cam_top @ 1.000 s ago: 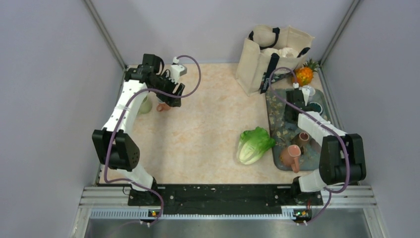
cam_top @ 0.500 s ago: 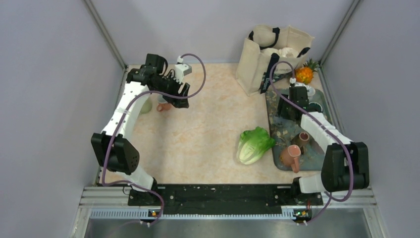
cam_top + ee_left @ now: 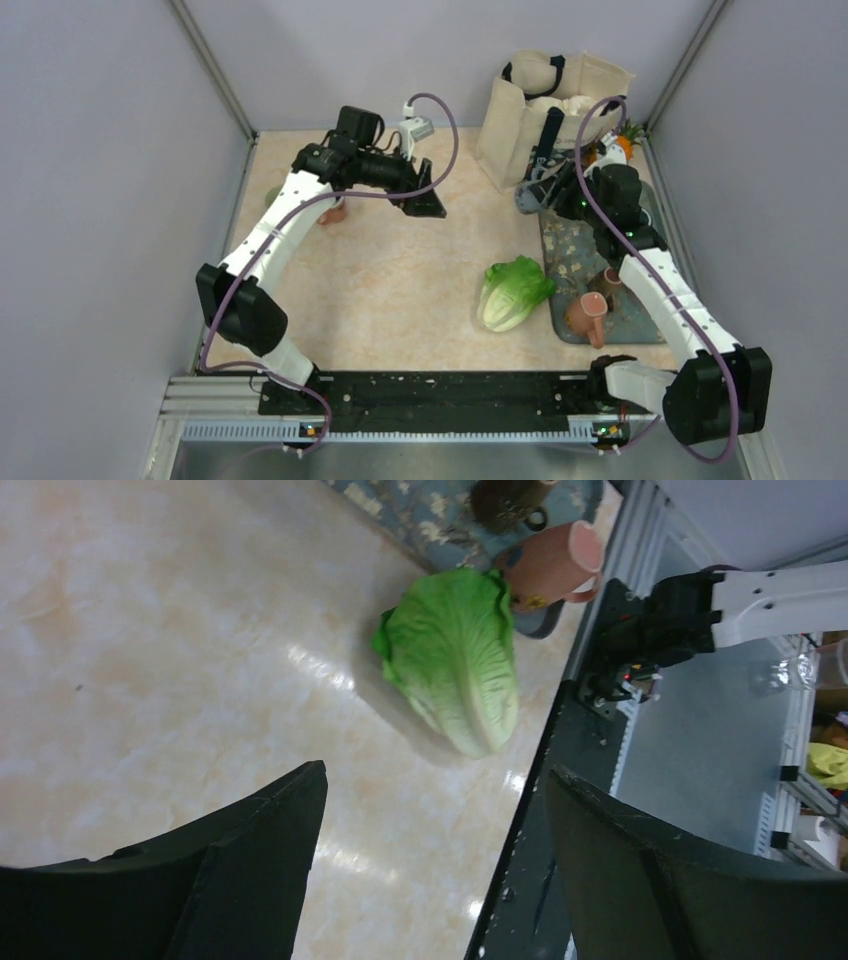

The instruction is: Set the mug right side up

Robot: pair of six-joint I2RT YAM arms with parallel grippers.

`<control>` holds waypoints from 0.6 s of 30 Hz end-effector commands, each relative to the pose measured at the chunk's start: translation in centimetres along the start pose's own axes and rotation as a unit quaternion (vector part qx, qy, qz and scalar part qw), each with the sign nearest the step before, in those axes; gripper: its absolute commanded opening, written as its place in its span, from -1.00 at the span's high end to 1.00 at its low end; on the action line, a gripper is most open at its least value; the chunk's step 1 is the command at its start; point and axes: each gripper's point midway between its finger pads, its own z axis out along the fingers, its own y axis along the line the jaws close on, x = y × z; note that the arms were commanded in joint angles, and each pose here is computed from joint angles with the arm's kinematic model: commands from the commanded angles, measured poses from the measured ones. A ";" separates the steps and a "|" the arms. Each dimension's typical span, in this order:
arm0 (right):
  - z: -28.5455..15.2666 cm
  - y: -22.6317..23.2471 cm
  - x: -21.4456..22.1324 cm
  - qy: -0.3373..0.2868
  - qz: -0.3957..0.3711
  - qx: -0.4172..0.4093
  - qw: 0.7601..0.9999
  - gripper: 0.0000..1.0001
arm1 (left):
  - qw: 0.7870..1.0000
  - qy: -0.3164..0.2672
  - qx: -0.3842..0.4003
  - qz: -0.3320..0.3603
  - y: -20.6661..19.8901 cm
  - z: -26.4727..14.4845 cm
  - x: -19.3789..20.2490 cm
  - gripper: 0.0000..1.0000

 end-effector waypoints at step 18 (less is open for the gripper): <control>-7.6 19.5 -6.6 -0.086 0.121 -0.381 0.913 1.00 | 0.985 -0.111 0.128 0.032 -8.2 0.9 -9.5 -0.41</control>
